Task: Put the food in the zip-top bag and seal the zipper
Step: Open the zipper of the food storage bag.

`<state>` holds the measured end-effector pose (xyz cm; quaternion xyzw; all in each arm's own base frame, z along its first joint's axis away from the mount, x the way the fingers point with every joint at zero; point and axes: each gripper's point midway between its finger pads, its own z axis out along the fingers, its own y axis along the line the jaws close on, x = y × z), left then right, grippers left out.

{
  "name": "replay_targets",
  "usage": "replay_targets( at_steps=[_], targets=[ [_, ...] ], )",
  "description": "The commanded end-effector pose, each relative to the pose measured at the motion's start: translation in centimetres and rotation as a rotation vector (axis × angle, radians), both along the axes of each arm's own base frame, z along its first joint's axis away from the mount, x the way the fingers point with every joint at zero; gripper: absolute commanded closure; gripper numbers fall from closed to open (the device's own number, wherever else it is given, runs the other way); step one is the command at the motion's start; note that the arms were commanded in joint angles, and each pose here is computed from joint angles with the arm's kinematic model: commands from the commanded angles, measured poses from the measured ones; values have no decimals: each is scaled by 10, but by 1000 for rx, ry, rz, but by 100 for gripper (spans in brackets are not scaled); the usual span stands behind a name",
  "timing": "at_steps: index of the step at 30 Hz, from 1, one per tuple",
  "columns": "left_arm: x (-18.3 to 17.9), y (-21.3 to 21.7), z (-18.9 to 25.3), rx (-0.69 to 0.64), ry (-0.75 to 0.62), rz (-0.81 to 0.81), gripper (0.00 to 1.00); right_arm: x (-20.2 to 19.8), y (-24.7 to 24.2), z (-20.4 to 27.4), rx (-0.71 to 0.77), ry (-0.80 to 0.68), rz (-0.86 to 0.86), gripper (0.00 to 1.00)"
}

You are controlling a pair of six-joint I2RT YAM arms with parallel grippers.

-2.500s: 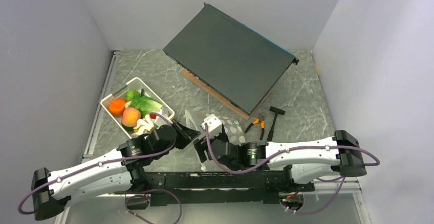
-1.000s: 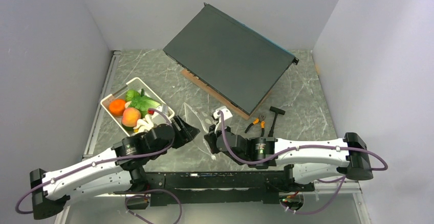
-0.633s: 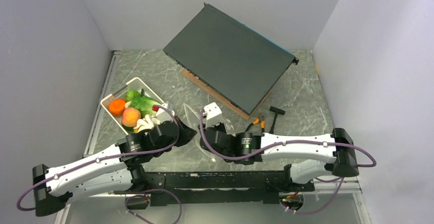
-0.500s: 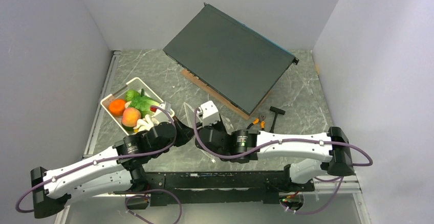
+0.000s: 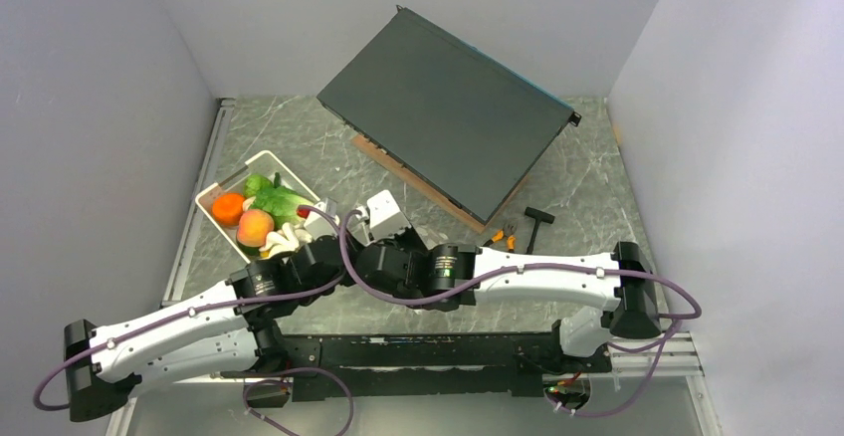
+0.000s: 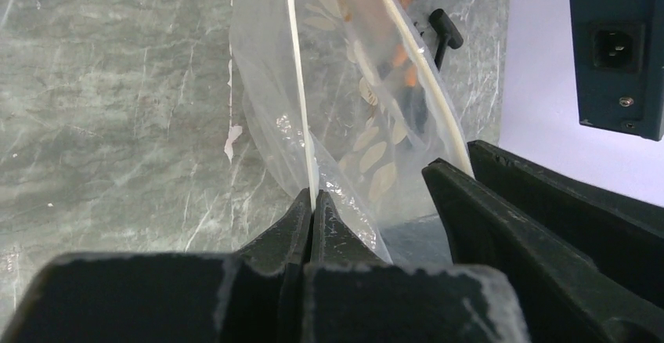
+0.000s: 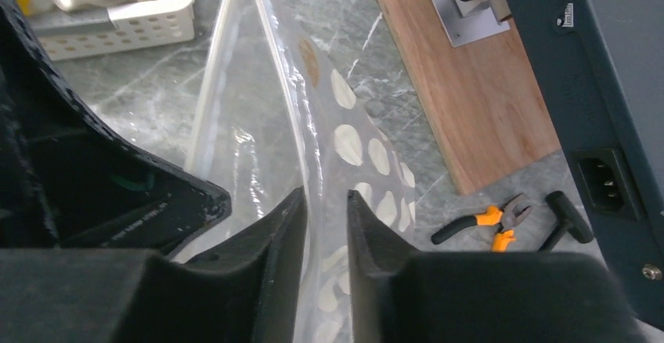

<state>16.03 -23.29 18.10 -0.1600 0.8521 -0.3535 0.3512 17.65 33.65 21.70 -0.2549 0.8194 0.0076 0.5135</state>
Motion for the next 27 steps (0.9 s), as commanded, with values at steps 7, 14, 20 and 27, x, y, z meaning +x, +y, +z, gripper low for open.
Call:
replay_targets(
  at_steps=[7, 14, 20, 27],
  targets=[
    [4, 4, 2, -3, 14, 40, 100, 9, -9, 41, 40, -76, -12, 100],
    [-4, 5, -3, 28, 7, -66, 100, 0, -20, 47, 242, -18, 36, 100],
    [-11, 6, 9, 18, -18, -116, 91, -2, -29, 54, 356, -21, 35, 100],
    [-18, -2, 35, -56, -100, -197, 41, 2, -26, 39, 295, -21, 19, 100]
  ],
)
